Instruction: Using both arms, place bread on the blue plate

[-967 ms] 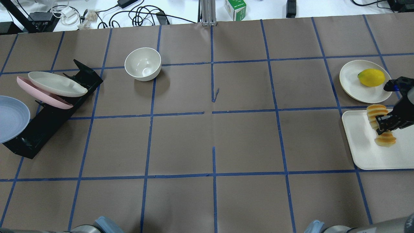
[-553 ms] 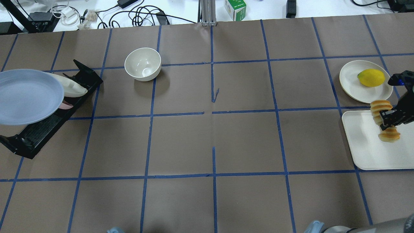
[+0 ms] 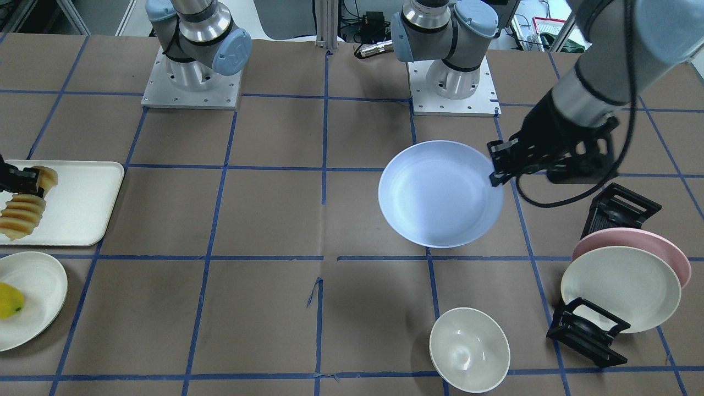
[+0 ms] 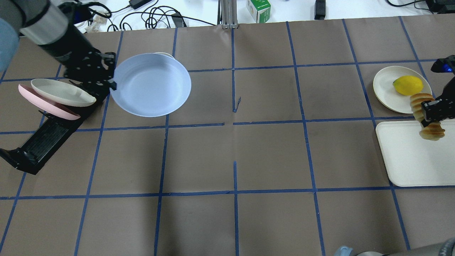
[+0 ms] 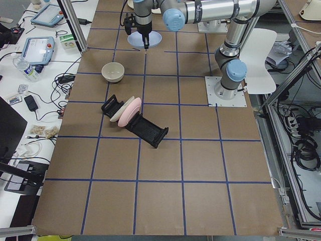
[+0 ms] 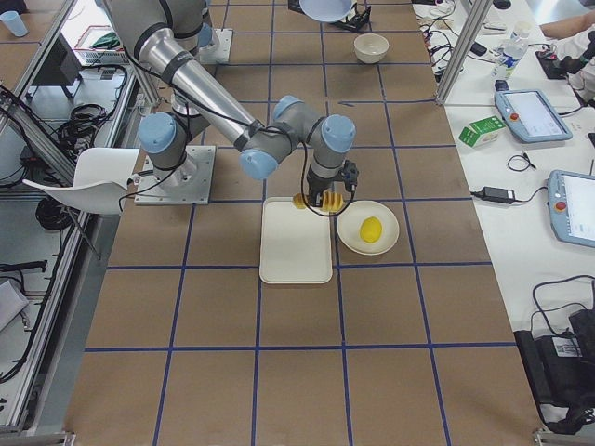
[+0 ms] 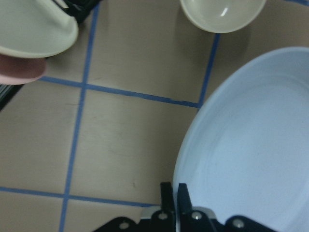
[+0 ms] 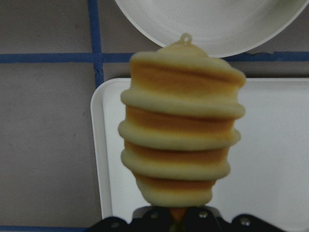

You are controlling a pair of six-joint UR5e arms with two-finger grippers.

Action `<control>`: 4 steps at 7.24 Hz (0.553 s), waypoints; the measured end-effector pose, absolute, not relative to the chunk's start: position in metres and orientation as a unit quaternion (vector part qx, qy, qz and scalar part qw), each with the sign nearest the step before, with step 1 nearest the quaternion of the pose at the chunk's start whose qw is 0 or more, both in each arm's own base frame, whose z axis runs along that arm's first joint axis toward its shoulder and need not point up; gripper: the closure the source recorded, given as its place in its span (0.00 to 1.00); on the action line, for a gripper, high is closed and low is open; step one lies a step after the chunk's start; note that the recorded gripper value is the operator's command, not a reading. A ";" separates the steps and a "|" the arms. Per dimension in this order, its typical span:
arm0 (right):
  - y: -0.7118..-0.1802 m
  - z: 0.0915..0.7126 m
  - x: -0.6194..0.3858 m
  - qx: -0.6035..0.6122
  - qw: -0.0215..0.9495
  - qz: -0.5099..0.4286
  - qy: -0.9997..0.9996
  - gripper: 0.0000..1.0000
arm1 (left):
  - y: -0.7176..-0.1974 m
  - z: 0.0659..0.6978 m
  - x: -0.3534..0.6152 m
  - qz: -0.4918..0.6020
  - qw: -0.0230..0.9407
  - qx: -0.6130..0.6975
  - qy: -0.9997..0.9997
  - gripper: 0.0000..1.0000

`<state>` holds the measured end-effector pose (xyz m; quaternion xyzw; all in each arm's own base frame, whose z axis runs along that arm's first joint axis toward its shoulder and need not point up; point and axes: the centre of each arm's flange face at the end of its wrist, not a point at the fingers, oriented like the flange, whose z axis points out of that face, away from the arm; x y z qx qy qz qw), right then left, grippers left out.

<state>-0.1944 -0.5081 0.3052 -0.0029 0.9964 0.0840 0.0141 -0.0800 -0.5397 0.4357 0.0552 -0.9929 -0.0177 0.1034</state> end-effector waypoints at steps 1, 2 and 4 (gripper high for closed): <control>-0.516 0.322 -0.193 -0.004 0.014 0.086 0.996 1.00 | -0.547 0.399 -0.116 -0.023 0.133 0.044 -0.990 1.00; -0.523 0.334 -0.189 -0.008 0.011 0.083 0.996 1.00 | -0.555 0.361 -0.152 -0.018 0.146 0.044 -0.988 1.00; -0.535 0.353 -0.180 -0.020 -0.005 0.072 0.997 1.00 | -0.571 0.295 -0.210 0.009 0.156 0.048 -0.987 1.00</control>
